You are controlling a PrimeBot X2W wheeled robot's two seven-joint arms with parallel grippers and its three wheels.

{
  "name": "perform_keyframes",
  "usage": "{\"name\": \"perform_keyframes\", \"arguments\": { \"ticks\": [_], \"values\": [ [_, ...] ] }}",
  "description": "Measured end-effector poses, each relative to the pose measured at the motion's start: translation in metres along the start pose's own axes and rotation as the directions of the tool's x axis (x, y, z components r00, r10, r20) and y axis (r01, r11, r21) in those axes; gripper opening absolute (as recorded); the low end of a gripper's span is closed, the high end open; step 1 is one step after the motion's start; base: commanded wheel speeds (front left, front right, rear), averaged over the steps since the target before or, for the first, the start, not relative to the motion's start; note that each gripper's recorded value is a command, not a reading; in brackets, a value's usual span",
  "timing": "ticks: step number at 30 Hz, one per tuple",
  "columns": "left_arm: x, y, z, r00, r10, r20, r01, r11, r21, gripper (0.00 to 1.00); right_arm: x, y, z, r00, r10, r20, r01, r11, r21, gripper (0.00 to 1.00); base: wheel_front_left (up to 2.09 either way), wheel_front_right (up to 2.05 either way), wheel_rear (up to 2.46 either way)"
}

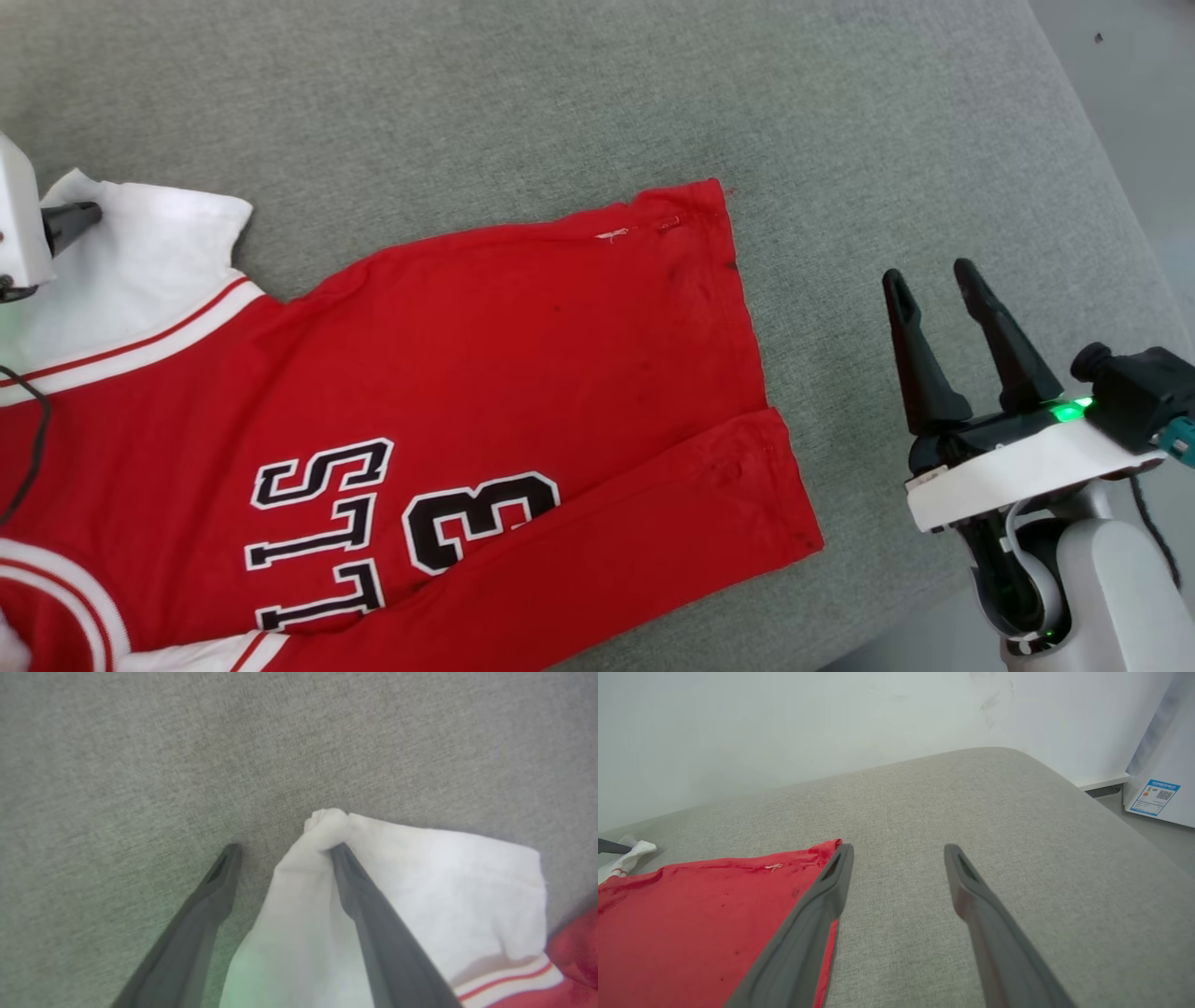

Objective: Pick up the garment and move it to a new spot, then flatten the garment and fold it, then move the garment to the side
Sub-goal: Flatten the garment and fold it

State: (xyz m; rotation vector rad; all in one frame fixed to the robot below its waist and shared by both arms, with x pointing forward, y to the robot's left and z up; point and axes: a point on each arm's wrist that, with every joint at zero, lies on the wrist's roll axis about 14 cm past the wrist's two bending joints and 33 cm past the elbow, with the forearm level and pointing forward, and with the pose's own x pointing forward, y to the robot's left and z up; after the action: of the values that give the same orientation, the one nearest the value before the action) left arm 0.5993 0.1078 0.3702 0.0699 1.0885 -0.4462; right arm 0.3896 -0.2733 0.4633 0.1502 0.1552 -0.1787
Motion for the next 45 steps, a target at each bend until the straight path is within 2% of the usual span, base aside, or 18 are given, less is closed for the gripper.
{"name": "perform_keyframes", "arguments": {
  "ticks": [3, 4, 5, 6, 13, 19, 22, 26, 33, 38, 39, 40, 41, 45],
  "values": [
    [0.009, -0.002, -0.007, 0.998, -0.004, -0.059, 0.002, 1.0, -0.03, 0.98, 0.0, -0.004, -0.005, 1.0, -0.009, -0.014, 0.009, 1.0, -0.003, 1.0, 0.0, 0.0, 0.0],
    [0.011, -0.003, -0.008, 0.998, -0.009, -0.067, 0.006, 0.999, -0.04, 0.48, 0.001, -0.005, -0.006, 1.0, -0.011, -0.017, 0.011, 1.0, -0.003, 1.0, 0.0, 0.0, 0.0],
    [0.012, -0.004, -0.009, 0.997, -0.012, -0.073, 0.009, 0.999, -0.041, 0.18, 0.001, -0.006, -0.007, 1.0, -0.013, -0.02, 0.013, 1.0, 0.0, 1.0, 0.0, 0.0, 0.0],
    [0.012, -0.005, -0.009, 0.997, -0.016, -0.071, 0.013, 0.999, -0.049, 0.0, 0.002, -0.008, -0.007, 1.0, -0.014, -0.023, 0.014, 1.0, 0.003, 1.0, 0.0, 0.0, 0.0],
    [0.009, -0.005, -0.01, 1.0, 0.001, -0.007, -0.002, 0.997, -0.076, 0.0, 0.022, -0.005, -0.001, 0.998, 0.041, -0.051, -0.04, 0.999, 0.032, 1.0, 0.0, 0.0, 0.0],
    [-0.003, -0.01, -0.007, 0.997, -0.001, 0.074, 0.007, 0.997, -0.075, 0.0, 0.043, -0.001, -0.022, 0.963, 0.105, -0.247, -0.092, 0.994, 0.064, 1.0, 0.0, 0.0, 0.0],
    [-0.012, -0.016, -0.003, 0.993, -0.011, 0.121, 0.018, 0.999, -0.049, 0.0, 0.055, 0.004, -0.035, 0.921, 0.138, -0.364, -0.116, 0.99, 0.082, 1.0, 0.0, 0.0, 0.0],
    [-0.03, -0.018, 0.012, 0.976, -0.014, 0.217, 0.018, 1.0, -0.016, 0.0, 0.067, 0.021, -0.054, 0.836, 0.194, -0.513, -0.169, 0.981, 0.095, 1.0, 0.0, 0.0, 0.0],
    [-0.051, -0.014, 0.016, 0.952, -0.016, 0.306, 0.014, 1.0, 0.009, 0.0, 0.092, 0.054, -0.071, 0.725, 0.254, -0.64, -0.26, 0.962, 0.087, 1.0, 0.0, 0.0, 0.0],
    [-0.057, -0.006, 0.013, 0.943, -0.005, 0.334, 0.004, 1.0, 0.006, 0.0, 0.1, 0.06, -0.091, 0.634, 0.239, -0.736, -0.262, 0.961, 0.087, 1.0, 0.0, 0.0, 0.0],
    [-0.058, -0.004, 0.012, 0.941, -0.002, 0.337, 0.001, 1.0, 0.003, 0.0, 0.101, 0.06, -0.094, 0.619, 0.236, -0.749, -0.262, 0.961, 0.086, 0.69, 0.0, 0.0, 0.0],
    [-0.059, -0.003, 0.011, 0.94, 0.002, 0.341, 0.0, 1.0, -0.004, 0.0, 0.101, 0.061, -0.097, 0.603, 0.234, -0.763, -0.262, 0.961, 0.088, 0.31, 0.0, 0.0, 0.0],
    [-0.06, -0.002, 0.01, 0.94, 0.007, 0.341, -0.004, 1.0, -0.01, 0.0, 0.101, 0.062, -0.099, 0.591, 0.233, -0.772, -0.263, 0.961, 0.089, 0.0, 0.0, 0.0, 0.0],
    [-0.064, 0.003, 0.009, 0.936, 0.023, 0.351, -0.017, 1.0, -0.021, 0.0, 0.102, 0.067, -0.101, 0.573, 0.236, -0.785, -0.276, 0.957, 0.087, 0.0, 0.0, 0.0, 0.0]
  ]
}}
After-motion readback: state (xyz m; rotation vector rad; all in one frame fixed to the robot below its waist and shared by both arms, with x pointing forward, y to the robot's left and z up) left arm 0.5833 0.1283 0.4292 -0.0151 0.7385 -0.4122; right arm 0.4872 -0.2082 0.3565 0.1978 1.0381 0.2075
